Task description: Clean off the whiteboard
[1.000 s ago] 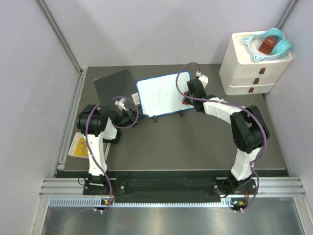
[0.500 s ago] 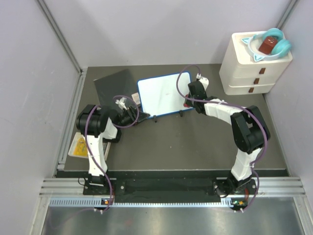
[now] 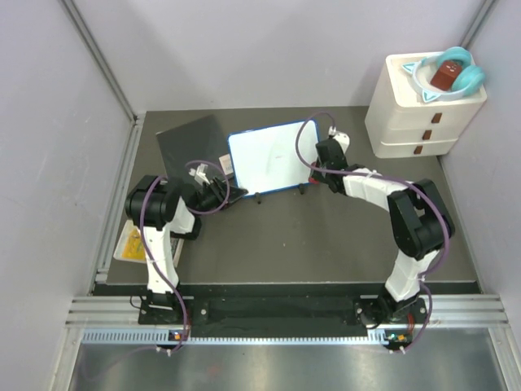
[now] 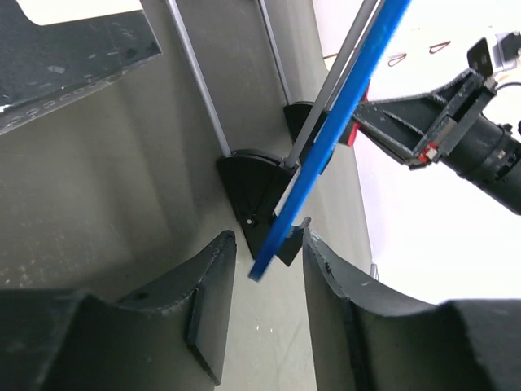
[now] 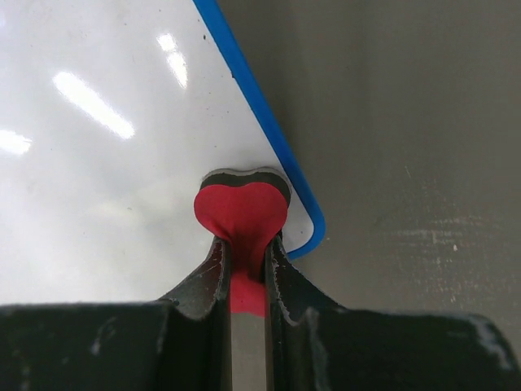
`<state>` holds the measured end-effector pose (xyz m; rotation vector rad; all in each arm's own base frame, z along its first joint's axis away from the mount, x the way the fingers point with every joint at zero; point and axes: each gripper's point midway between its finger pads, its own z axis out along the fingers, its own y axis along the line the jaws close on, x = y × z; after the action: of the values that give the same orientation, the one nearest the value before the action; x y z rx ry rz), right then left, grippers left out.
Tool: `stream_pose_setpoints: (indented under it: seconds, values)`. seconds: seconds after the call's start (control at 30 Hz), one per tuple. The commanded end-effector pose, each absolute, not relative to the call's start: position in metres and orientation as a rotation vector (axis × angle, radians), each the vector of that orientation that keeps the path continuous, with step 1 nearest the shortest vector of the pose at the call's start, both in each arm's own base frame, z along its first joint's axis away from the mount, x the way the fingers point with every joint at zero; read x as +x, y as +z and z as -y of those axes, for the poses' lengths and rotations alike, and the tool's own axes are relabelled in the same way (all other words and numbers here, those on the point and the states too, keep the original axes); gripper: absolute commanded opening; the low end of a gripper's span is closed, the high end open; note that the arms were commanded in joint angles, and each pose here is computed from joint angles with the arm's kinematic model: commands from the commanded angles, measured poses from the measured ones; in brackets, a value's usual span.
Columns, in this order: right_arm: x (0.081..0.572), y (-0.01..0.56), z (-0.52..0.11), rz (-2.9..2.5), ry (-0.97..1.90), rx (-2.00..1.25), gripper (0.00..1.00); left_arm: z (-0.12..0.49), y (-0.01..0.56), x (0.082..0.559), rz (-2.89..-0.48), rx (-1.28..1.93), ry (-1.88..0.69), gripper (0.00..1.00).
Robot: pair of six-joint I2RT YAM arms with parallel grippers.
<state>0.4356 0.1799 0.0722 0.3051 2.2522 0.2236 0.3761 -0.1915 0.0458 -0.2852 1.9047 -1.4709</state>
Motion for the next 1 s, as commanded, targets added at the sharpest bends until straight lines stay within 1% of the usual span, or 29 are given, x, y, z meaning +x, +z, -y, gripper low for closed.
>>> stream_pose_setpoints:
  seconds: [0.0,0.03,0.17,0.2,0.27,0.47,0.5,0.53,0.57,0.6,0.63,0.67,0.7,0.73,0.77,0.8,0.83,0.9,0.93,0.97]
  values:
    - [0.433,0.11,-0.172,-2.174,0.258,0.293,0.0,0.183,0.079,0.38,-1.69,-0.139,-1.401,0.47]
    - [0.432,0.121,-0.171,-2.156,0.266,0.291,0.0,0.182,0.078,0.379,-1.69,-0.138,-1.392,0.5]
    - [0.422,0.139,-0.166,-2.147,0.268,0.297,0.0,0.181,0.082,0.376,-1.683,-0.125,-1.384,0.55]
    - [0.416,0.135,-0.164,-2.171,0.258,0.294,0.0,0.182,0.082,0.375,-1.686,-0.118,-1.386,0.56]
    - [0.408,0.14,-0.161,-2.171,0.268,0.3,0.0,0.181,0.085,0.374,-1.679,-0.106,-1.382,0.6]
    - [0.365,0.114,-0.147,-2.24,0.275,0.326,0.0,0.174,0.093,0.367,-1.671,-0.112,-1.348,0.68]
    - [0.353,0.107,-0.142,-2.253,0.271,0.34,0.03,0.171,0.093,0.368,-1.677,-0.127,-1.322,0.68]
    - [0.347,0.104,-0.141,-2.26,0.276,0.341,0.14,0.166,0.09,0.368,-1.689,-0.154,-1.293,0.68]
    - [0.342,0.101,-0.139,-2.265,0.28,0.342,0.2,0.162,0.082,0.361,-1.719,-0.191,-1.261,0.68]
    - [0.334,0.095,-0.136,-2.276,0.28,0.354,0.28,0.152,0.08,0.366,-1.729,-0.228,-1.177,0.69]
    - [0.328,0.091,-0.136,-2.293,0.284,0.352,0.35,0.147,0.078,0.364,-1.74,-0.247,-1.135,0.69]
    - [0.325,0.088,-0.135,-2.301,0.286,0.353,0.39,0.142,0.073,0.363,-1.764,-0.276,-1.093,0.7]
    - [0.319,0.082,-0.133,-2.32,0.278,0.358,0.43,0.137,0.081,0.361,-1.747,-0.265,-1.049,0.7]
    - [0.317,0.082,-0.131,-2.319,0.273,0.365,0.56,0.131,0.071,0.36,-1.798,-0.317,-1.004,0.71]
    - [0.314,0.079,-0.129,-2.326,0.263,0.367,0.63,0.127,0.07,0.36,-1.813,-0.33,-0.975,0.71]
    - [0.312,0.076,-0.127,-2.334,0.253,0.372,0.69,0.124,0.086,0.364,-1.787,-0.302,-0.938,0.72]
    - [0.311,0.076,-0.126,-2.334,0.251,0.376,0.77,0.116,0.062,0.359,-1.904,-0.379,-0.874,0.72]
    - [0.31,0.077,-0.126,-2.336,0.253,0.377,0.81,0.107,0.069,0.36,-1.94,-0.387,-0.787,0.73]
    - [0.31,0.078,-0.126,-2.333,0.252,0.38,0.85,0.103,0.075,0.365,-1.948,-0.392,-0.749,0.75]
    - [0.31,0.079,-0.125,-2.329,0.251,0.384,0.86,0.096,0.062,0.358,-2.036,-0.436,-0.694,0.75]
